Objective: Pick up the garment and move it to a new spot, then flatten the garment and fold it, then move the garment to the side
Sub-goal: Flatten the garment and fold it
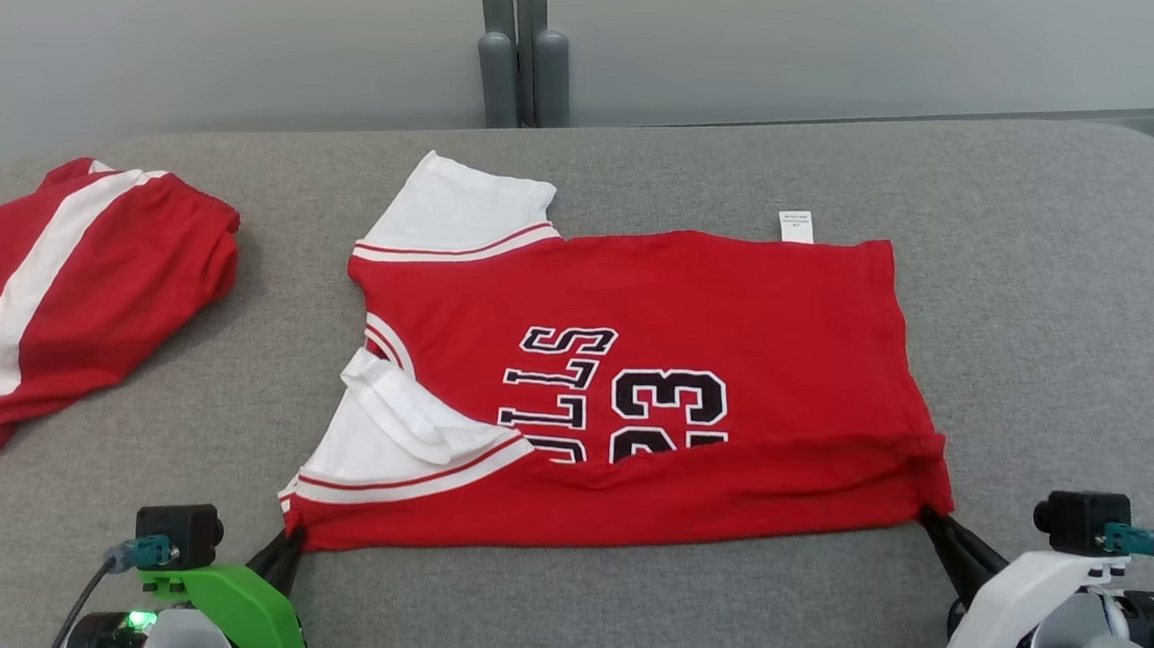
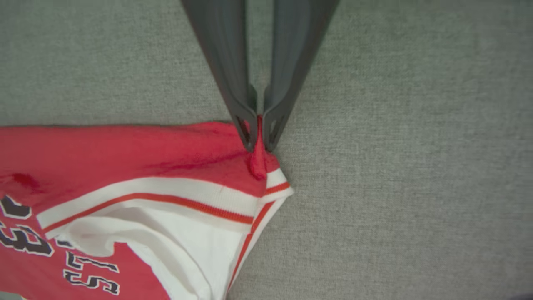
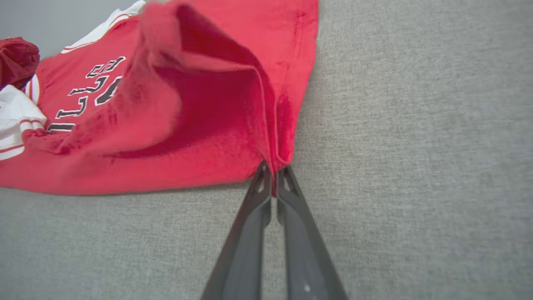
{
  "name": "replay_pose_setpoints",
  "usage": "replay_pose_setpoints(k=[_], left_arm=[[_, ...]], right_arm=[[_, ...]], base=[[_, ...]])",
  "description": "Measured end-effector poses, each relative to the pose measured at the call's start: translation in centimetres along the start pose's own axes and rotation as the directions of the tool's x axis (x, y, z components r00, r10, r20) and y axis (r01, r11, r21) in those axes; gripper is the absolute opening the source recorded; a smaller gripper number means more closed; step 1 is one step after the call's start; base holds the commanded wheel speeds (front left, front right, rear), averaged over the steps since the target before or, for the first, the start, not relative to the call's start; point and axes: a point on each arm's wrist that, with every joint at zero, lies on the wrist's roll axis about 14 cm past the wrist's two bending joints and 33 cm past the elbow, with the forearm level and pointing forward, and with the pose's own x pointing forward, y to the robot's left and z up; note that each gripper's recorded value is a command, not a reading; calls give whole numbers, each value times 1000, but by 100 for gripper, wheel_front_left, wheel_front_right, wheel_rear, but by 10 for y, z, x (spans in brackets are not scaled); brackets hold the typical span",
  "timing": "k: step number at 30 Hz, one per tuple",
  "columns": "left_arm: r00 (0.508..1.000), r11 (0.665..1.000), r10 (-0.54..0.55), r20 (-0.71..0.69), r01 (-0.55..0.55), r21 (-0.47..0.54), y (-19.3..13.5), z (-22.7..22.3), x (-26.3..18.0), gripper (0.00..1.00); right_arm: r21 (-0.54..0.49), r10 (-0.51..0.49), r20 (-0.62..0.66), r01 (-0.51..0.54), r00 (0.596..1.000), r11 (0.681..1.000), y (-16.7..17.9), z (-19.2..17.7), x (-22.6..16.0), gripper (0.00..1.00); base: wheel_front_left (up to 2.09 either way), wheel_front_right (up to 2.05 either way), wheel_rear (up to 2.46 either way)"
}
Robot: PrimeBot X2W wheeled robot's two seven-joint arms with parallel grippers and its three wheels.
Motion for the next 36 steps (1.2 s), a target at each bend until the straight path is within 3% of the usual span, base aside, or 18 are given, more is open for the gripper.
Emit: replay_pose_setpoints(k=[21,22,23,24,25,30,36], left_arm=[[992,999,-23,-122,20,-26,-16,-36,-51,0],[991,1000,-23,-128,20,-24,-16,-37,-53,0],[991,999,-24,-133,21,-25,-17,-38,-53,5],[991,999,-27,-131,23,-31,-18,-36,-55,60],[991,999,-29,-133,24,-33,-19,-36,-55,100],[988,1000,-20,-151,20,4,-15,-33,-62,100],[997,995,-64,-33,66,70,-26,24,-58,100]], right_arm=[[117,-30,-95,41,995,992,-24,-36,-53,0],[121,-34,-94,45,995,992,-25,-36,-54,7],[122,-36,-95,47,995,991,-25,-36,-54,47],[124,-38,-93,49,995,991,-26,-36,-55,100],[126,-39,-86,49,996,991,-26,-35,-55,100],[123,-38,-56,45,998,991,-27,-25,-57,100],[111,-63,47,58,997,992,-43,11,-66,100]], base=[[0,0,0],[0,0,0],[0,0,0],[0,0,0],[0,0,0],[0,0,0],[0,0,0]])
